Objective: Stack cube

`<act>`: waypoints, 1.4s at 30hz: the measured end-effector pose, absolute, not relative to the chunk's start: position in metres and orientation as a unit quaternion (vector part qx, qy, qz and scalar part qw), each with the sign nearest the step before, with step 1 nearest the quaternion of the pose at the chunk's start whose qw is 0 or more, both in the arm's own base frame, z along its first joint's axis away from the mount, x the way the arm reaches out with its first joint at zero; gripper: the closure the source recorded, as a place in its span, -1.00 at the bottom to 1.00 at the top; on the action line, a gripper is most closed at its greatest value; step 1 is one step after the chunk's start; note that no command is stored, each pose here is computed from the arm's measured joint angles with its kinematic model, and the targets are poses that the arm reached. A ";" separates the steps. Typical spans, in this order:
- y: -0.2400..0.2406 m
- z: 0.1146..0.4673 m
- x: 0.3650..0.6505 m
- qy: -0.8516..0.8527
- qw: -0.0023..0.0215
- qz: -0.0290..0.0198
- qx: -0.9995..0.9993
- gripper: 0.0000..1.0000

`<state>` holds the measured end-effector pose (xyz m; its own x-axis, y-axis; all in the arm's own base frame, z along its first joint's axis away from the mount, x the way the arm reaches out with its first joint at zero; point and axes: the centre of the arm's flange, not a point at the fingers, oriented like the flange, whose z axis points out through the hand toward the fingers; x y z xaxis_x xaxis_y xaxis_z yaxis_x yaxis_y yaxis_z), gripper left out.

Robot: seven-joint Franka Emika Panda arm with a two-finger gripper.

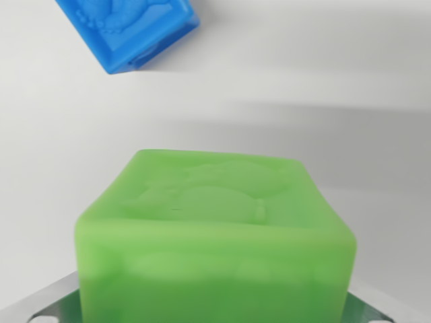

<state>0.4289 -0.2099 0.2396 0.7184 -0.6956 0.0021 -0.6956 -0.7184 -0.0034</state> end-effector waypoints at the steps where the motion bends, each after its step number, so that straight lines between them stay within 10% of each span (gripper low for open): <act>1: -0.209 0.240 0.430 0.371 0.001 -0.002 -0.929 1.00; 42: -0.178 0.256 0.485 0.185 0.001 -0.002 -0.983 1.00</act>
